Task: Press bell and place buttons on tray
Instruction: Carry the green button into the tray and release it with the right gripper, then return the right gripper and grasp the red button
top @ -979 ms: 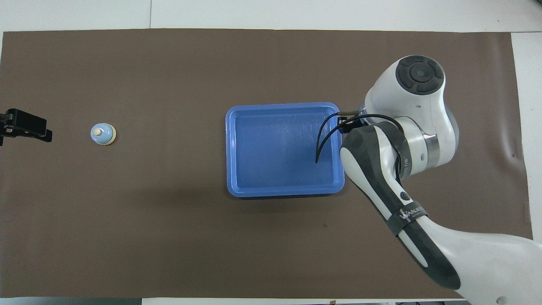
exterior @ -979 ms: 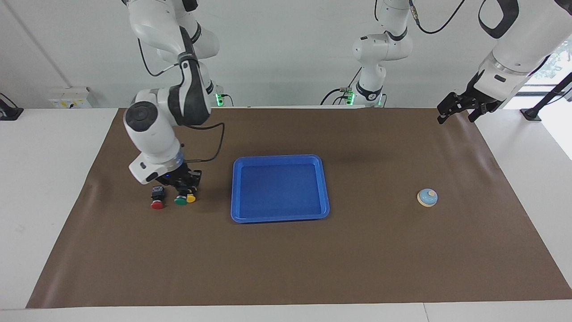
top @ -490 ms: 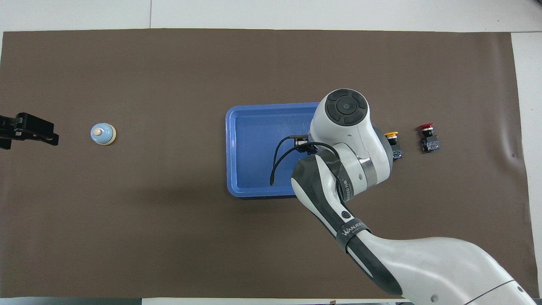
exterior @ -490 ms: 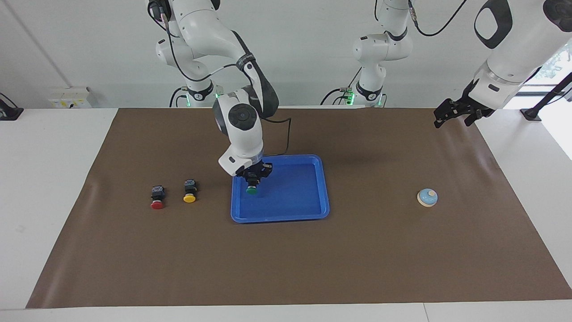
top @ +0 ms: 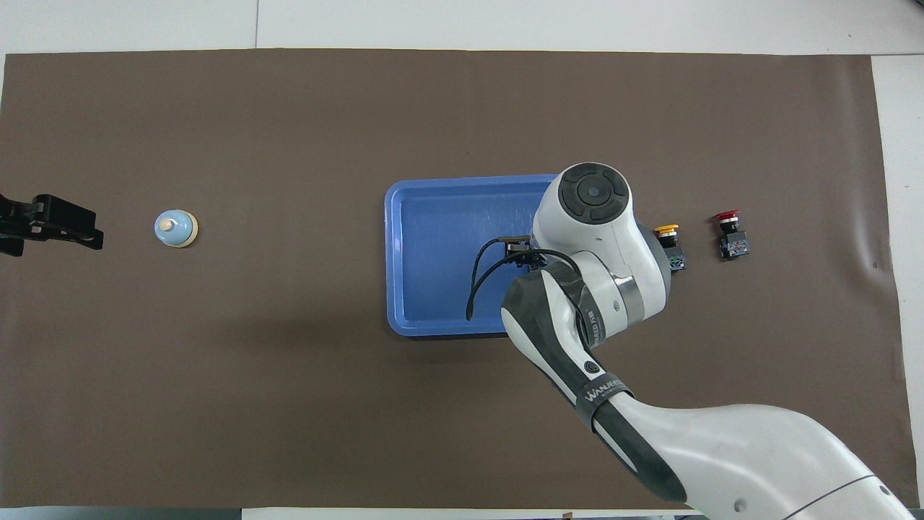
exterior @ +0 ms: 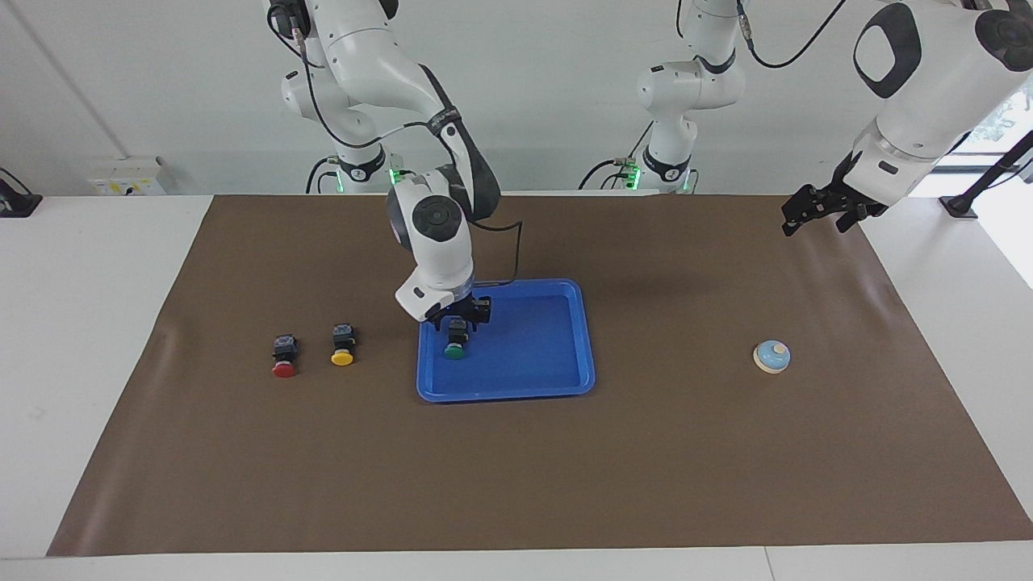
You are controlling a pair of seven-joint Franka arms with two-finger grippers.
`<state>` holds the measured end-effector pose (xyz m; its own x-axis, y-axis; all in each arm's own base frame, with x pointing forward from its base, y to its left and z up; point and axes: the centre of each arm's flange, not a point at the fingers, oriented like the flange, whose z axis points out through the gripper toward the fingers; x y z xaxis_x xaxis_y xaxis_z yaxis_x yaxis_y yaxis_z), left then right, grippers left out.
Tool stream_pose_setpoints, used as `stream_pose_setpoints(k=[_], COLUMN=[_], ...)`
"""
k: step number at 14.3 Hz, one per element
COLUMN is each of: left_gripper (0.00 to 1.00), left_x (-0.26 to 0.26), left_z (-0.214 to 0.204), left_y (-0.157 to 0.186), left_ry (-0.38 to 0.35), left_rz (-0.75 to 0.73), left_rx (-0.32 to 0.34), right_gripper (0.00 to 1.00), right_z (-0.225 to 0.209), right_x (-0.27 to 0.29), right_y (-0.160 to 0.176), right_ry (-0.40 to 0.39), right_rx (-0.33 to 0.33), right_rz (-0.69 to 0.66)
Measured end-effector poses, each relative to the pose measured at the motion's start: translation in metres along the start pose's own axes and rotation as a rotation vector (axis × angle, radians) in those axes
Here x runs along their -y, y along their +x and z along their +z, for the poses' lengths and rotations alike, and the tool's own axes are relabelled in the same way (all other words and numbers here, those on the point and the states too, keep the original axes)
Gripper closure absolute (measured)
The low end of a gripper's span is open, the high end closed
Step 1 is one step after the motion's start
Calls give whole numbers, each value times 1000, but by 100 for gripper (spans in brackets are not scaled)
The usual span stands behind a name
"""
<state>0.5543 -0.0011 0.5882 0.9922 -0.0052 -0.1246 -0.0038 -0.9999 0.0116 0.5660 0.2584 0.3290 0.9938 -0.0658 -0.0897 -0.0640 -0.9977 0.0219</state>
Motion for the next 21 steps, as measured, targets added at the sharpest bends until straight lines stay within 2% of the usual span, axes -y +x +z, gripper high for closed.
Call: stream_pose_setpoints(k=[1, 3, 5, 7, 10, 15, 20, 21], left_gripper=[0, 0, 0, 0, 0, 0, 0, 0], left_x=[-2, -2, 1, 2, 2, 2, 2, 2], left_z=[-1, -4, -9, -13, -14, -14, -14, -14], left_y=[-1, -3, -5, -8, -9, -9, -9, -9], left_ry=[0, 0, 0, 0, 0, 0, 0, 0], left_rz=[3, 3, -2, -5, -4, -4, -4, -4], left_rx=[-2, -9, -17, -25, -27, -27, -27, -27], right_gripper=[0, 0, 0, 0, 0, 0, 0, 7], right_z=[-17, -49, -64, -60, -36, 13, 38, 40], right_x=[-13, -67, -147, -224, -292, -324, -341, -340], right_y=[9, 32, 53, 65, 65, 44, 32, 31], right_ry=[1, 20, 32, 39, 41, 41, 35, 35], right_rx=[1, -21, -33, -32, -51, -31, -61, -65], right_rz=[16, -8, -30, -3, -69, -122, -142, -143])
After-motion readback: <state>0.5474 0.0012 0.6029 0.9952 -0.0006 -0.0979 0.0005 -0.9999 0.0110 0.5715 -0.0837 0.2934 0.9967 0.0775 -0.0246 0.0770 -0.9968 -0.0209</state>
